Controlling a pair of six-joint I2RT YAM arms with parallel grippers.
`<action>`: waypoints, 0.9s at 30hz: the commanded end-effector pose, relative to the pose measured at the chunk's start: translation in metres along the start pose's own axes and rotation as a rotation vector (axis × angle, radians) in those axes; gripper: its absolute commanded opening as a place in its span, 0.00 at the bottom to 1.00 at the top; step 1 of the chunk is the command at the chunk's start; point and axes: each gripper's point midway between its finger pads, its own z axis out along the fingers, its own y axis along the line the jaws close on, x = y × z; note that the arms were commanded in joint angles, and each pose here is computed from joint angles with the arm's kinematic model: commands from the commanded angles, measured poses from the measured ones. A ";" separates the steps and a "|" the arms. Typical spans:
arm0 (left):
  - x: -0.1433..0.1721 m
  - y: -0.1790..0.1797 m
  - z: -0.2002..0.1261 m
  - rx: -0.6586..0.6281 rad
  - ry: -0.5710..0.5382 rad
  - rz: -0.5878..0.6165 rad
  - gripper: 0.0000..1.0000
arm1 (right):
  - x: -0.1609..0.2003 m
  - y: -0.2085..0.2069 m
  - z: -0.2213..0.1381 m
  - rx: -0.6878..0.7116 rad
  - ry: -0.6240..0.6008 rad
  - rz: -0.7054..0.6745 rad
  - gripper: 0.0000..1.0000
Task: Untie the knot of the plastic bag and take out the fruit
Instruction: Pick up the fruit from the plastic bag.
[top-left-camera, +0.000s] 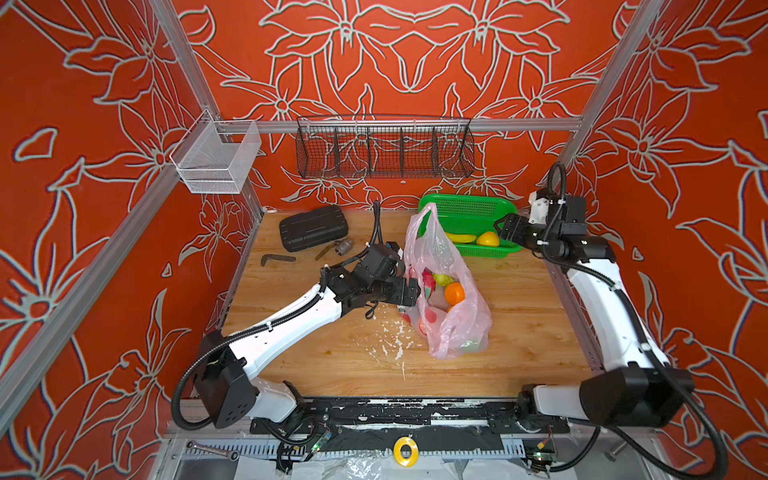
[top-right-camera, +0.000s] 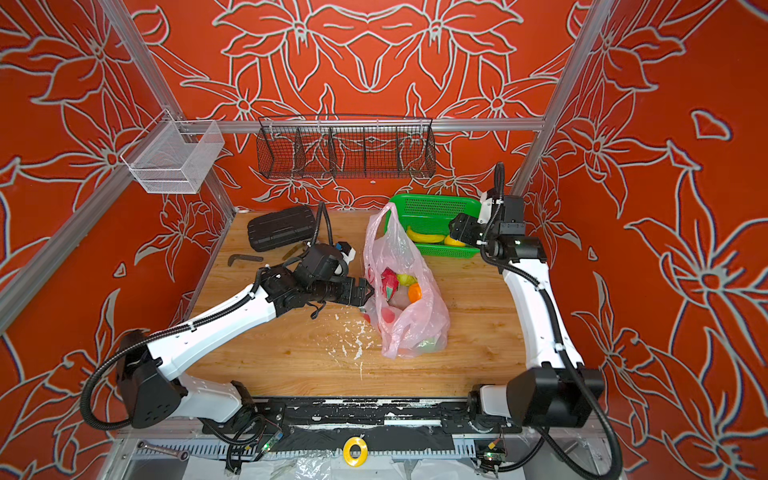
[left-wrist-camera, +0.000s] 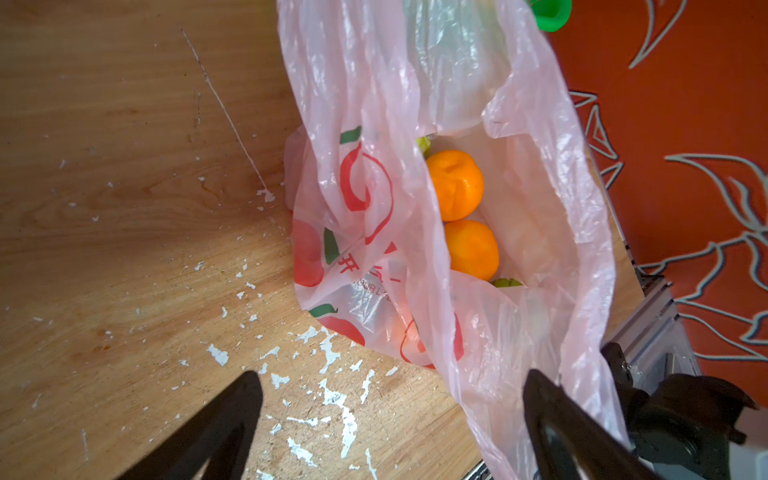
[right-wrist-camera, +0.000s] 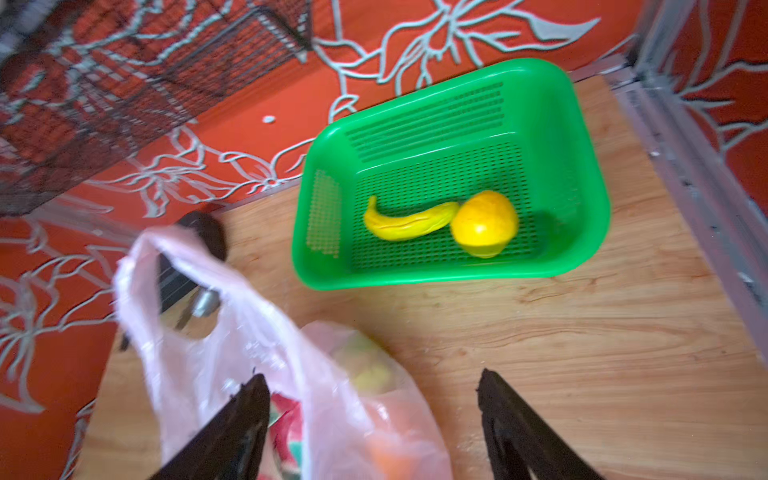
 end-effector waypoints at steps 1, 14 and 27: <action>-0.004 0.001 0.010 -0.007 0.030 -0.055 0.96 | 0.039 0.042 -0.016 -0.145 0.099 -0.019 0.79; -0.021 0.009 0.068 -0.052 0.115 -0.059 0.65 | 0.145 0.102 -0.021 -0.304 0.336 -0.109 0.70; 0.020 0.021 0.076 -0.038 0.246 -0.163 0.23 | 0.245 0.076 0.032 -0.193 0.638 -0.266 0.67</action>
